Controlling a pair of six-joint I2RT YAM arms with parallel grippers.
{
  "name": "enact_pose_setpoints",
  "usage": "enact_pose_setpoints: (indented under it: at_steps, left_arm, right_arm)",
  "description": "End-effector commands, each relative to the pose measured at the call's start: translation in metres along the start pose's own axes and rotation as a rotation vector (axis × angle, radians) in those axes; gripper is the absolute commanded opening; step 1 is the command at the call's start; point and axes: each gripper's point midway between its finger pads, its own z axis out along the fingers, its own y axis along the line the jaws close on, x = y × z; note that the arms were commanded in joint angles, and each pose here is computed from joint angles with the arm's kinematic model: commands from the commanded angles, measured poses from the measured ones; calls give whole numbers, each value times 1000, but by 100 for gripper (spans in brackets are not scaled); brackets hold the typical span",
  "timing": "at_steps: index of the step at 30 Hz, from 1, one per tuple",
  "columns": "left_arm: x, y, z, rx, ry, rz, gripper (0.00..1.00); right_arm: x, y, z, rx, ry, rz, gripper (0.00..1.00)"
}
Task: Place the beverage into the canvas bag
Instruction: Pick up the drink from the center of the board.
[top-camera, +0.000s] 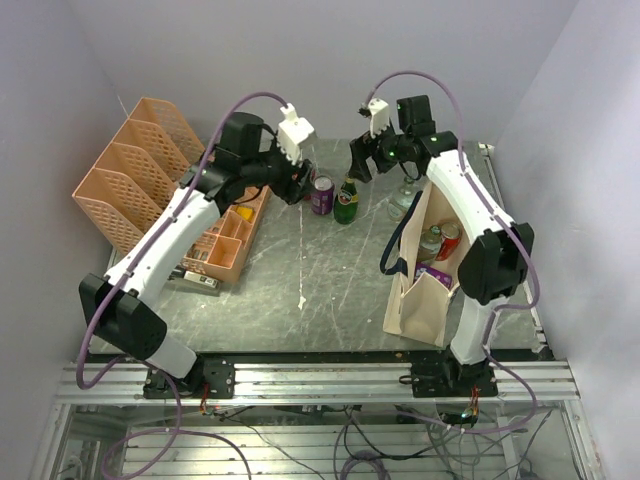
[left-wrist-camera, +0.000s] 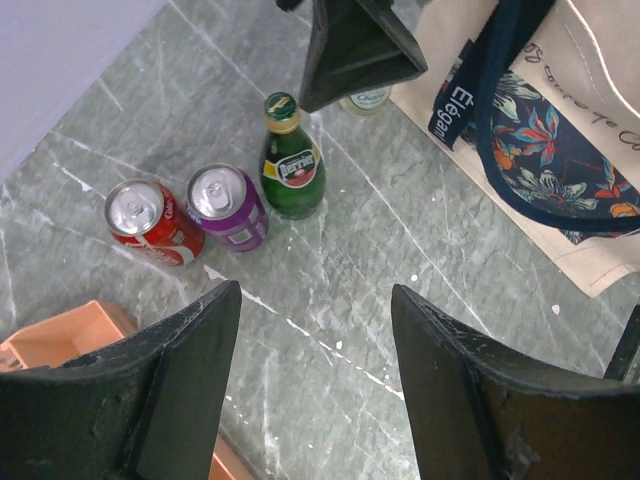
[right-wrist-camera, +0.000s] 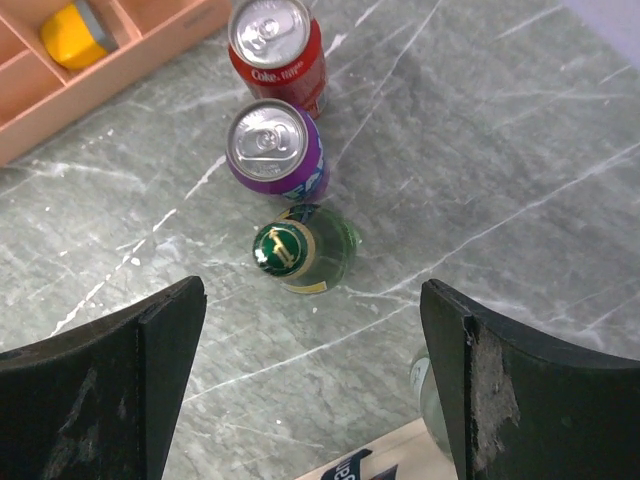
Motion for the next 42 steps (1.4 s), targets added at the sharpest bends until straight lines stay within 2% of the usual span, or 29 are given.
enact_pose_setpoints:
  at_steps: [1, 9, 22, 26, 28, 30, 31, 37, 42]
  left_arm:
    - [-17, 9, -18, 22, -108, -76, 71]
    - [-10, 33, -27, -29, -117, -130, 70]
    - [-5, 35, -23, -27, -110, -141, 70]
    - [-4, 32, -23, -12, -112, -139, 71]
    - [-4, 31, -22, -1, -114, -143, 71]
    - [-5, 31, -21, 2, -115, -154, 73]
    - [-5, 31, -20, 2, -116, -159, 73]
    - [-3, 37, -15, -9, -107, -161, 75]
    - [0, 36, -12, -4, -103, -164, 76]
  right_arm:
    - [12, -2, 18, -16, 48, 30, 88]
    - [37, 7, 50, -90, 124, 48, 78]
    - [39, 19, 71, -133, 130, 31, 47]
    - [30, 16, 66, -118, 113, 1, 32]
    - [18, 14, 60, -105, 89, -20, 20]
    - [4, 12, 51, -89, 58, -43, 3]
    - [-5, 12, 45, -79, 37, -55, 0]
    - [-62, 20, -9, -48, -93, -149, 0]
    - [-87, 24, -58, 12, -162, -200, 0]
